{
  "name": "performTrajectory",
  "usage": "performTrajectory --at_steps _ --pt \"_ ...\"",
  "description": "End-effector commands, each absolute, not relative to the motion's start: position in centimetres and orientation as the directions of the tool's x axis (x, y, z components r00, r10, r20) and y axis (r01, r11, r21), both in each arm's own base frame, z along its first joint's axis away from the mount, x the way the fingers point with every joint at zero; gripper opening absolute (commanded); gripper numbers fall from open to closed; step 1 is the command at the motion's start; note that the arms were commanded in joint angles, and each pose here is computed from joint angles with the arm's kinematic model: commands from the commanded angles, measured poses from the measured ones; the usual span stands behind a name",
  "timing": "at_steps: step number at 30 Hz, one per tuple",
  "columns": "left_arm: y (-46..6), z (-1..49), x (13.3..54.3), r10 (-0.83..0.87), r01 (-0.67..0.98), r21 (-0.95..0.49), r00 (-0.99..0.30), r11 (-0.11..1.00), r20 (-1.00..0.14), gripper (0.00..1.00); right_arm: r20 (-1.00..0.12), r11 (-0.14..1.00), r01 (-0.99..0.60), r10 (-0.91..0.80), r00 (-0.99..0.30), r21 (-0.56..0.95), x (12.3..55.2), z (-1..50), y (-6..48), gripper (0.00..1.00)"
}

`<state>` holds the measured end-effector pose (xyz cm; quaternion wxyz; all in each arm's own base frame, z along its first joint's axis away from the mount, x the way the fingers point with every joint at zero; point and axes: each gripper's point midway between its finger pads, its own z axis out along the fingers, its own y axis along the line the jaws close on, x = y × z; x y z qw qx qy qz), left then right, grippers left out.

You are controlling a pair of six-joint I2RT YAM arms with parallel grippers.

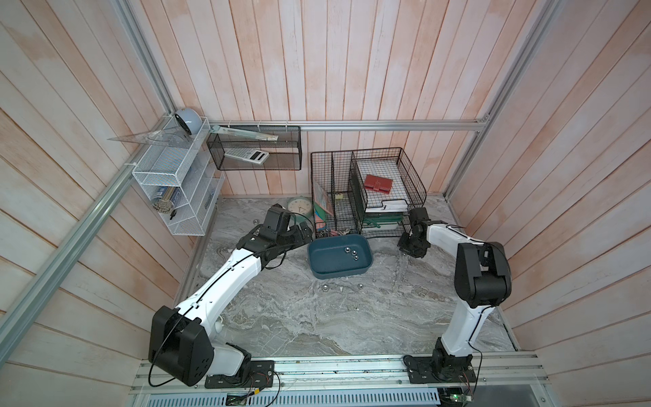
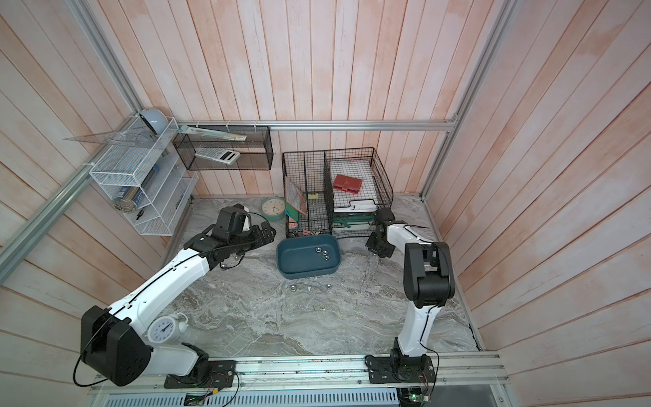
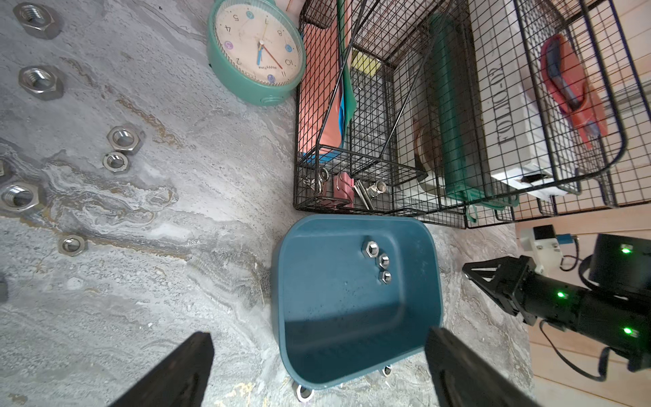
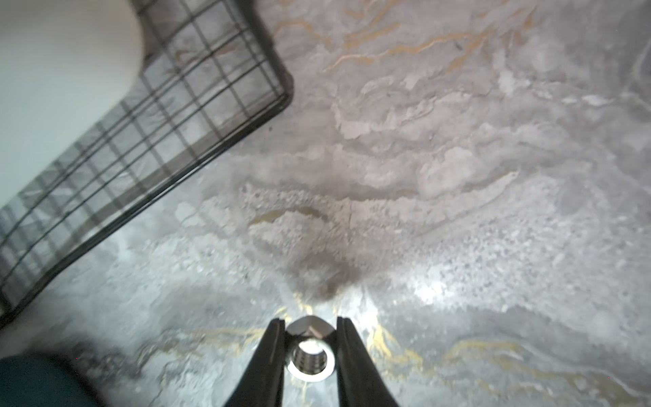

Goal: Put the nuts on the desktop into the storage box
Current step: Pick up the nut from the center of the board, then place the nut in the storage box.

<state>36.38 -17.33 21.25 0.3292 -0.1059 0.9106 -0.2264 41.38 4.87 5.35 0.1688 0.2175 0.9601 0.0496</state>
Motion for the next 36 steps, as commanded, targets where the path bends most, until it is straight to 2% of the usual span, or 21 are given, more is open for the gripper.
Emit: performTrajectory --at_steps 1,16,27,36 --pt "-16.8 21.4 35.6 -0.35 -0.051 -0.484 -0.758 0.873 -0.551 1.0 -0.322 0.928 0.341 0.373 -0.87 0.151 39.8 7.5 6.5 0.22" --pt "-16.4 21.1 31.3 -0.3 0.006 -0.503 -0.797 0.864 -0.524 1.0 -0.452 0.99 0.013 0.076 -0.889 0.139 39.8 14.5 18.9 0.23" --pt "-14.4 21.2 29.6 -0.335 -0.044 -0.483 -0.775 0.875 -0.536 1.0 -0.417 0.974 -0.179 -0.107 -0.903 0.136 40.3 12.0 28.0 0.24" --pt "-13.1 21.4 28.8 -0.342 -0.064 -0.459 -0.759 0.886 -0.554 1.0 -0.376 0.965 -0.225 -0.162 -0.912 0.131 41.5 8.6 31.4 0.25"
